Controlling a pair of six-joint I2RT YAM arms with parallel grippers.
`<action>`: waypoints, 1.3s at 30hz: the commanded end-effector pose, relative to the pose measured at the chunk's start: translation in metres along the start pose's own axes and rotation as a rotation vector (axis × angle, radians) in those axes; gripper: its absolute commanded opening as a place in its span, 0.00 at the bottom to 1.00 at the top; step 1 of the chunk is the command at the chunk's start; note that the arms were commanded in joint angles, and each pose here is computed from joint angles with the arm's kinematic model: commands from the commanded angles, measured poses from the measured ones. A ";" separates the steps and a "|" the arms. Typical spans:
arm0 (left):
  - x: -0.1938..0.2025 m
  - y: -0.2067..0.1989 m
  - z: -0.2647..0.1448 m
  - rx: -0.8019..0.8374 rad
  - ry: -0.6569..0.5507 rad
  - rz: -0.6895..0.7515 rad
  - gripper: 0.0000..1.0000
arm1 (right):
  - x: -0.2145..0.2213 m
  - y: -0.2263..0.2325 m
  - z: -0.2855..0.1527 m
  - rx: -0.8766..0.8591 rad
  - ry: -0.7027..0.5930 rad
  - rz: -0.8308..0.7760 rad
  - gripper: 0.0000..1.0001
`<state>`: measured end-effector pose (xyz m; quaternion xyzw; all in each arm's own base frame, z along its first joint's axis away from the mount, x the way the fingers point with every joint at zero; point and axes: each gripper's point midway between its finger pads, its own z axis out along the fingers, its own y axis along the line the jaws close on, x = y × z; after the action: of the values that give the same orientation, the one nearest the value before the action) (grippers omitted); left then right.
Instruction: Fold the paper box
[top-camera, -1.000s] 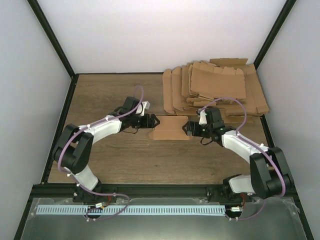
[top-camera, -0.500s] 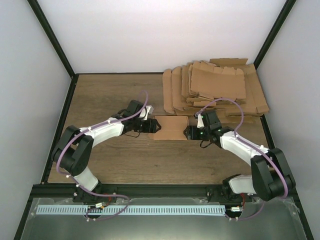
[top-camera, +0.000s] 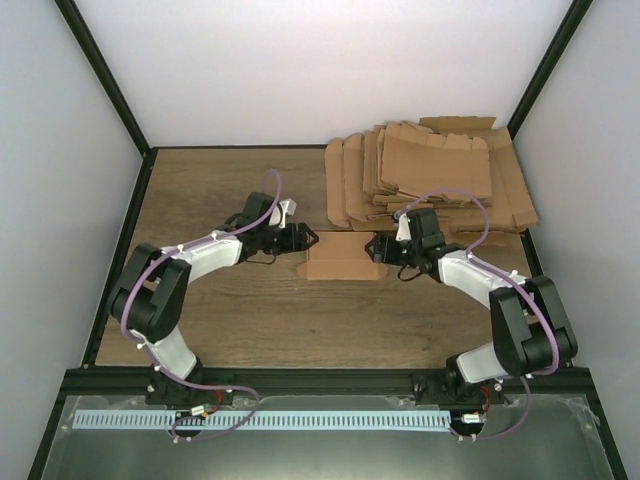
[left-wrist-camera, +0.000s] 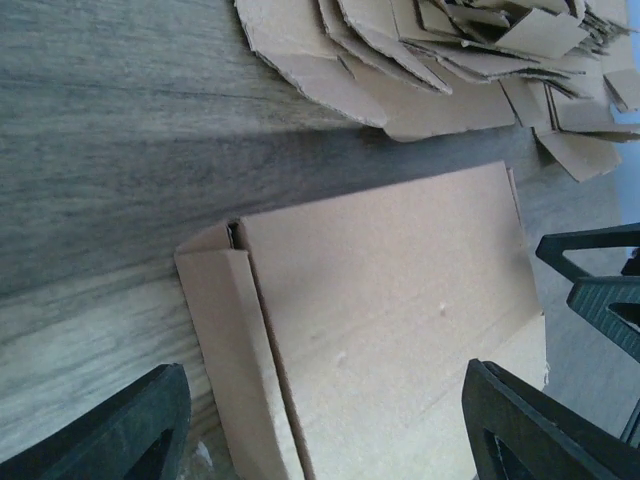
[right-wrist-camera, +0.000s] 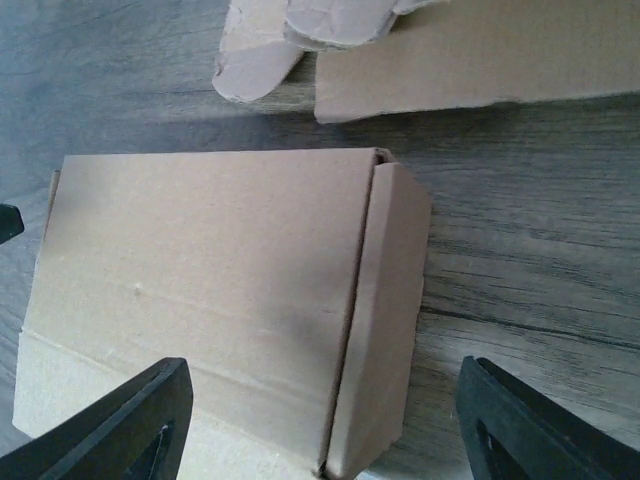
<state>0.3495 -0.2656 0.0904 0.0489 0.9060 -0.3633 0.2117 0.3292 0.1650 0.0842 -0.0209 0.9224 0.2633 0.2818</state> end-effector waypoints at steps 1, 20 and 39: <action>-0.001 0.000 0.009 0.080 0.012 -0.042 0.75 | -0.014 0.011 0.004 -0.106 -0.011 0.037 0.74; 0.058 -0.034 -0.001 0.196 0.184 -0.034 0.75 | 0.040 0.055 -0.020 -0.378 0.152 0.073 0.72; 0.017 -0.023 -0.026 -0.027 0.025 0.075 0.77 | 0.000 0.026 -0.023 -0.126 0.006 -0.004 0.87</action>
<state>0.2913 -0.2642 0.0969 0.0724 0.9165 -0.3568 0.1661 0.2763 0.1813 0.0918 -0.0317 0.9090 0.3518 0.2210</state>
